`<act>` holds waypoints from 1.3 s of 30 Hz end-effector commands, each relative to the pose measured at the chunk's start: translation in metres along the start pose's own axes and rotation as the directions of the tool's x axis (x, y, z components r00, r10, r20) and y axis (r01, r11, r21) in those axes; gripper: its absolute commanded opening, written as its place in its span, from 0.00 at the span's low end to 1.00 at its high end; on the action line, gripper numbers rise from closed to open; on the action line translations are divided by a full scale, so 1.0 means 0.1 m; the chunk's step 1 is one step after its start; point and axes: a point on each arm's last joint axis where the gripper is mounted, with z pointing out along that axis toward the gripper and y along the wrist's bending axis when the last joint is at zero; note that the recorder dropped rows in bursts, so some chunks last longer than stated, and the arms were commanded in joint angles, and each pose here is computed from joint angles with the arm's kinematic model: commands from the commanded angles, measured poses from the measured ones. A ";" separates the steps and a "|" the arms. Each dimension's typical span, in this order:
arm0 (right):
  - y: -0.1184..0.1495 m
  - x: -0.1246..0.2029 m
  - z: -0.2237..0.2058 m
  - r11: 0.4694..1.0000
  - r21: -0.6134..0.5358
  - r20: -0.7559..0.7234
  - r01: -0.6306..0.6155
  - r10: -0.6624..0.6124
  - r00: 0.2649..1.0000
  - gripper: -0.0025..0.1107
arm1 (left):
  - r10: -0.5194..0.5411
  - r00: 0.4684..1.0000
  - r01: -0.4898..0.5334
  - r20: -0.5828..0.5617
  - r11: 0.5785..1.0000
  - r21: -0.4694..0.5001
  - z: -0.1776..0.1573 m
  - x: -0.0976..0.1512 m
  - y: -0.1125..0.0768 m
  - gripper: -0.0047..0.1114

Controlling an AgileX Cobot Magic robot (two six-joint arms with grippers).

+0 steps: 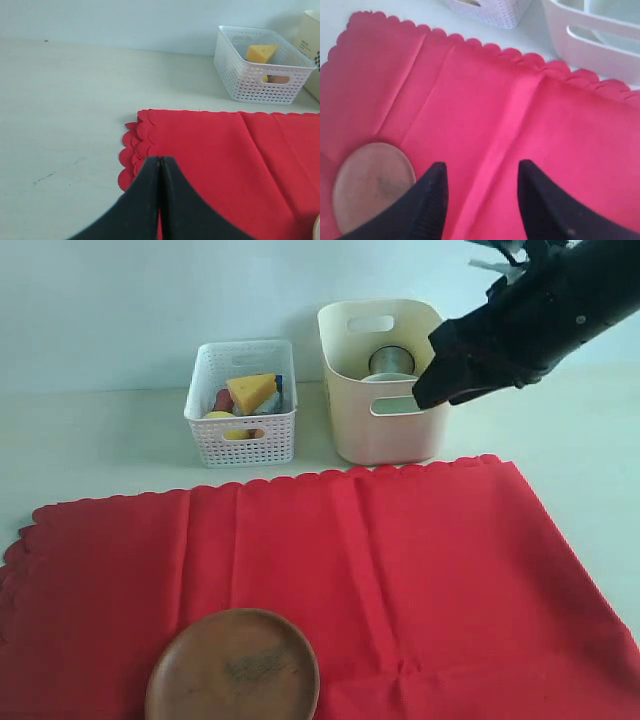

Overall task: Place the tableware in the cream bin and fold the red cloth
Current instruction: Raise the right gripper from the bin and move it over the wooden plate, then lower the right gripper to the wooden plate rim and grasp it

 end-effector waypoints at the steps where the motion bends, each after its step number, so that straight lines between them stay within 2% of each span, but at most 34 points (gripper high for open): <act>1: -0.02 0.12 0.08 1.000 -0.019 -0.006 -0.005 0.005 1.000 0.40 | -0.001 1.000 0.001 0.011 1.000 -0.001 0.00 0.00 0.00 0.05; 7: 0.01 0.19 0.24 0.994 -0.112 -0.013 -0.005 0.003 1.000 0.40 | -0.001 1.000 0.001 0.011 1.000 -0.001 0.00 0.00 0.00 0.05; 19: 0.40 0.46 1.19 0.970 -0.236 -0.285 0.051 -0.120 0.951 0.40 | -0.001 1.000 0.001 0.011 1.000 -0.001 0.00 0.00 0.00 0.05; 28: 0.51 0.70 1.73 0.969 -0.240 -0.388 0.054 -0.146 0.910 0.40 | -0.001 1.000 0.001 0.011 1.000 -0.001 0.00 0.00 0.00 0.05; 39: 0.45 0.79 1.91 0.973 -0.232 -0.421 0.009 -0.108 0.901 0.40 | -0.001 1.000 0.001 0.011 1.000 -0.001 0.00 0.00 0.00 0.05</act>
